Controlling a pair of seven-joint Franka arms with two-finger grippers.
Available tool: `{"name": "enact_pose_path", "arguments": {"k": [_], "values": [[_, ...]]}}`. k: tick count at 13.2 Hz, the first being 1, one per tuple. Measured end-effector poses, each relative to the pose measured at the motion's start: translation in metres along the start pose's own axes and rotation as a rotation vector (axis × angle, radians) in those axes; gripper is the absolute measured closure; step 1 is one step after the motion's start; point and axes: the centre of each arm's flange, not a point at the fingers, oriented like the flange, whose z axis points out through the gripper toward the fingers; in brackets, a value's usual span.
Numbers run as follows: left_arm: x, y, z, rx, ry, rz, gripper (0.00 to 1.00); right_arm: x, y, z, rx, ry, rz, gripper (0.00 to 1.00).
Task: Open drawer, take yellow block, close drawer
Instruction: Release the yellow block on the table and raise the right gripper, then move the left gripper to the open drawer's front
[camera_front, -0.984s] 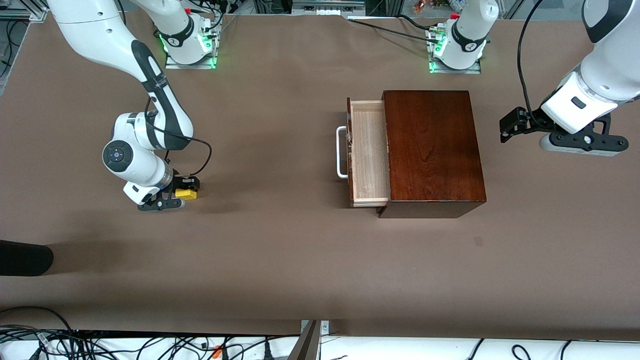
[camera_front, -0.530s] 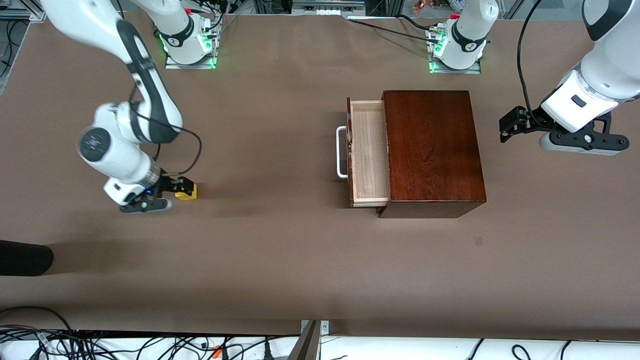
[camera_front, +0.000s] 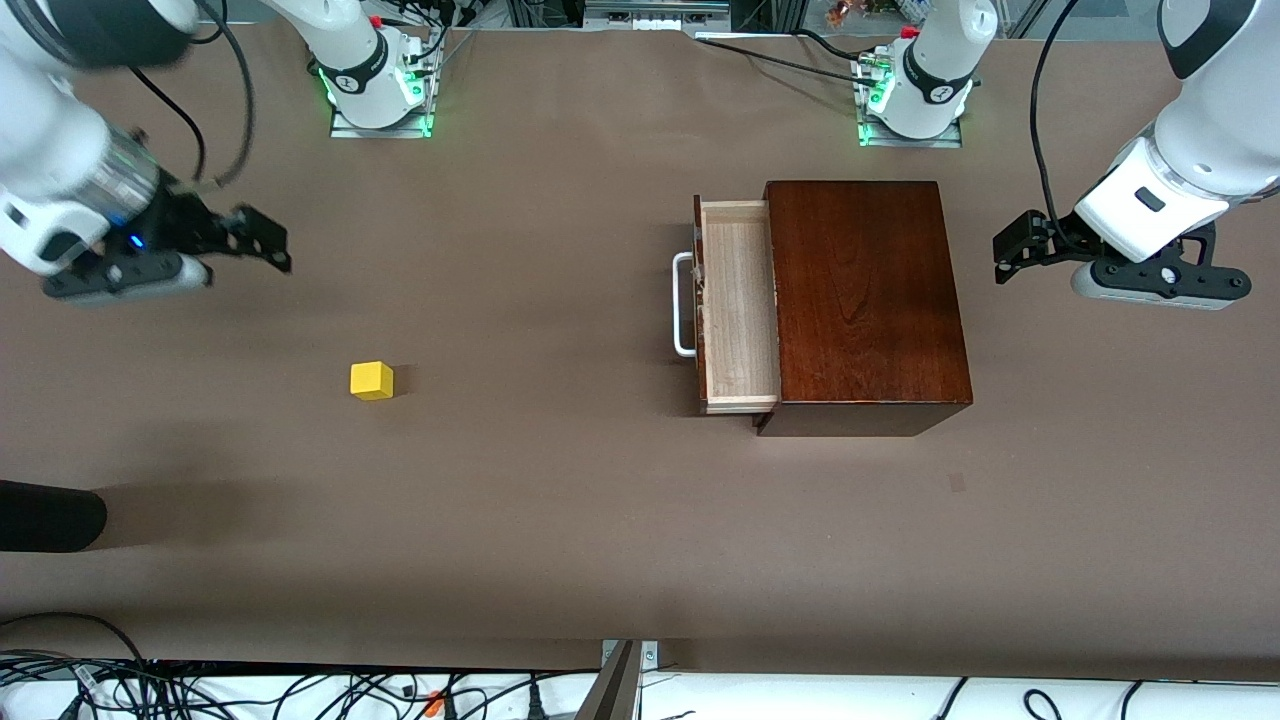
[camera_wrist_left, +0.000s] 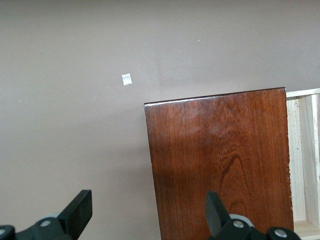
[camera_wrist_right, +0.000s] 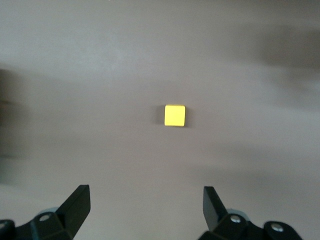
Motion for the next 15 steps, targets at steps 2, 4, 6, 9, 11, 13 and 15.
{"name": "enact_pose_path", "arguments": {"k": [2, 4, 6, 9, 11, 13, 15], "values": [[0.0, 0.0, 0.0, 0.0, 0.0, 0.0, 0.0, 0.001, 0.0, -0.014, -0.015, 0.001, -0.004, 0.0], [0.0, 0.003, 0.0, 0.0, 0.0, 0.004, 0.0, 0.005, 0.002, -0.009, -0.036, -0.008, -0.005, 0.0], [0.0, 0.005, 0.0, 0.0, 0.0, 0.009, 0.0, 0.007, 0.004, -0.006, -0.043, -0.015, -0.003, 0.0], [0.0, 0.005, 0.0, 0.0, 0.0, 0.009, 0.0, 0.006, 0.008, -0.013, -0.066, -0.012, -0.001, 0.0], [0.0, 0.005, 0.0, 0.0, 0.001, 0.009, 0.0, 0.006, 0.011, -0.026, -0.073, -0.002, 0.003, 0.0], [0.0, 0.005, 0.0, 0.0, 0.001, 0.009, 0.0, 0.004, 0.015, -0.03, -0.073, -0.011, 0.012, 0.0], [0.0, 0.005, 0.0, 0.0, 0.001, 0.009, 0.0, 0.004, 0.016, -0.029, -0.073, -0.025, 0.015, 0.0]]}}
